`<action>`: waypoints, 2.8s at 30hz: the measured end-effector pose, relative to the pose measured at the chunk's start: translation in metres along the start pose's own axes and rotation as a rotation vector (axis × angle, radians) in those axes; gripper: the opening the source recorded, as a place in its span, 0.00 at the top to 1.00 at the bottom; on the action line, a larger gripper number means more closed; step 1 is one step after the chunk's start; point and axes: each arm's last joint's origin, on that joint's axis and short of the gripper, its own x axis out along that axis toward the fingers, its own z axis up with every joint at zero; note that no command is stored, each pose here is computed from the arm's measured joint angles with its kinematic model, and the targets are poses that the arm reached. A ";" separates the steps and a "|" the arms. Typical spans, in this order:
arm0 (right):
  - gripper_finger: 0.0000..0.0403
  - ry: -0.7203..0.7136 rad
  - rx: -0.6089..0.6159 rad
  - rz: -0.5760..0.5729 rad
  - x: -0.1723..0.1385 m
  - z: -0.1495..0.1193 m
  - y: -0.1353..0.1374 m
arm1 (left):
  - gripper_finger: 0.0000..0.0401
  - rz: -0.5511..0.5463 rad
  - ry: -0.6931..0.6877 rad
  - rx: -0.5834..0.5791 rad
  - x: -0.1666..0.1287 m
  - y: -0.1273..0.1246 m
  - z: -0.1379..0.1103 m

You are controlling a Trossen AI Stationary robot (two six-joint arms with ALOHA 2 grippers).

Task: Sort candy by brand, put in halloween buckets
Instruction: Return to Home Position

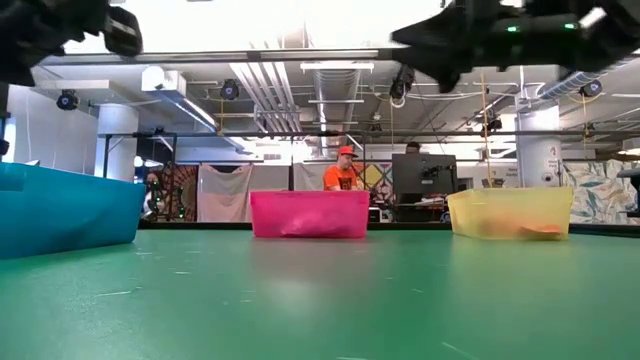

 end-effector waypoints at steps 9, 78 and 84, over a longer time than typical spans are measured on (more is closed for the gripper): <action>0.50 -0.118 0.057 0.017 -0.063 -0.008 -0.004 | 1.00 -0.010 -0.026 0.064 -0.012 -0.012 0.003; 0.50 -0.321 0.030 0.222 -0.146 -0.016 -0.006 | 1.00 -0.024 0.210 -0.037 -0.014 -0.006 -0.063; 0.50 -0.320 0.030 0.222 -0.146 -0.016 -0.006 | 1.00 -0.024 0.209 -0.036 -0.014 -0.006 -0.063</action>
